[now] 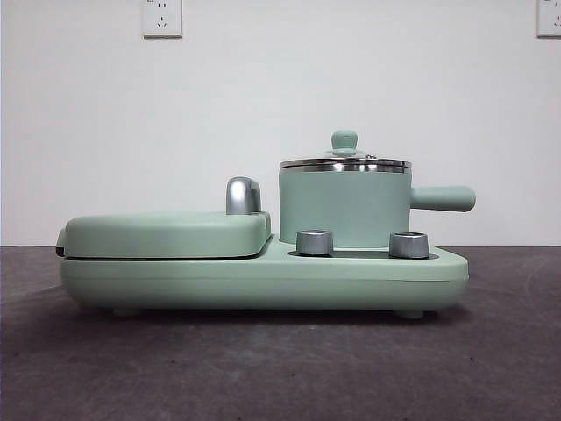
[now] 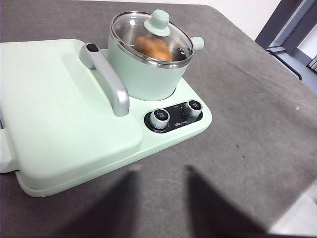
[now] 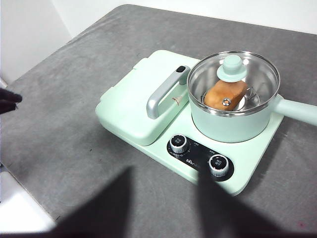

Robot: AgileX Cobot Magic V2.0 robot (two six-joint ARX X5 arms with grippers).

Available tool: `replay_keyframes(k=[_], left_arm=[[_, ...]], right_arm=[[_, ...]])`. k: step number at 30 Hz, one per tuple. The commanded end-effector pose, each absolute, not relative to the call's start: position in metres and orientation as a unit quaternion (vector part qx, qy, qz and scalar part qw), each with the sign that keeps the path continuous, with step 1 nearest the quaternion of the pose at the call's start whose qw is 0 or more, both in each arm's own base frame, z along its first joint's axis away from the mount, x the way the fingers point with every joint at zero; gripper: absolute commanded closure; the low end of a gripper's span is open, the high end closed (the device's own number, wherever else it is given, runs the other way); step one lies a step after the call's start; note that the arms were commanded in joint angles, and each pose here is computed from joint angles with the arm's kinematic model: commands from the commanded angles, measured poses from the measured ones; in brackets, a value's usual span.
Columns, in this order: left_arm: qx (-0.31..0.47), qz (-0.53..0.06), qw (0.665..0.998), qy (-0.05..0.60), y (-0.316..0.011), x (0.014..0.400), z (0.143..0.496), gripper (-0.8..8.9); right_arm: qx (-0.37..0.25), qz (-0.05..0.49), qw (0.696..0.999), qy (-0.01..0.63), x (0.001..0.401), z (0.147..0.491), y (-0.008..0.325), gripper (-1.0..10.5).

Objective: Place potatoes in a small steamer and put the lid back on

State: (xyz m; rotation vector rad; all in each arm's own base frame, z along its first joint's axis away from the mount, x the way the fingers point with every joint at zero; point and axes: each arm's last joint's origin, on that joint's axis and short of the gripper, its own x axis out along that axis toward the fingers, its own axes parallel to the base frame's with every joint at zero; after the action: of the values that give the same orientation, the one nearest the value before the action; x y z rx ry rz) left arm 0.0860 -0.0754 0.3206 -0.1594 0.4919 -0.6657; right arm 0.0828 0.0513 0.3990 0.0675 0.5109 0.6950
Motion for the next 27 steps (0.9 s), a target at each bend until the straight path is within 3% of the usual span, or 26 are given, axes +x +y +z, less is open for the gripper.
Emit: replay_keyframes(k=[1,17,23,27], left_arm=[[-0.082,-0.328,0.912,0.233,-0.076,0.085,0.325,8.09],[-0.086,-0.322,0.915,0.227,-0.072,0.084,0.325,8.09],[-0.123,-0.242,0.944,0.187,-0.043,0.081,0.311,8.09],[-0.098,-0.155,0.979,0.093,-0.023,0.077,0.287,8.09]], right_arm=[[0.028,0.342,0.909,0.237,0.083,0.402,0.052,9.3],[0.028,0.342,0.909,0.236,0.083,0.403,0.052,9.3],[0.028,0.342,0.909,0.236,0.083,0.403,0.052,9.3],[0.028,0.342,0.909,0.236,0.083,0.403,0.052,9.3]])
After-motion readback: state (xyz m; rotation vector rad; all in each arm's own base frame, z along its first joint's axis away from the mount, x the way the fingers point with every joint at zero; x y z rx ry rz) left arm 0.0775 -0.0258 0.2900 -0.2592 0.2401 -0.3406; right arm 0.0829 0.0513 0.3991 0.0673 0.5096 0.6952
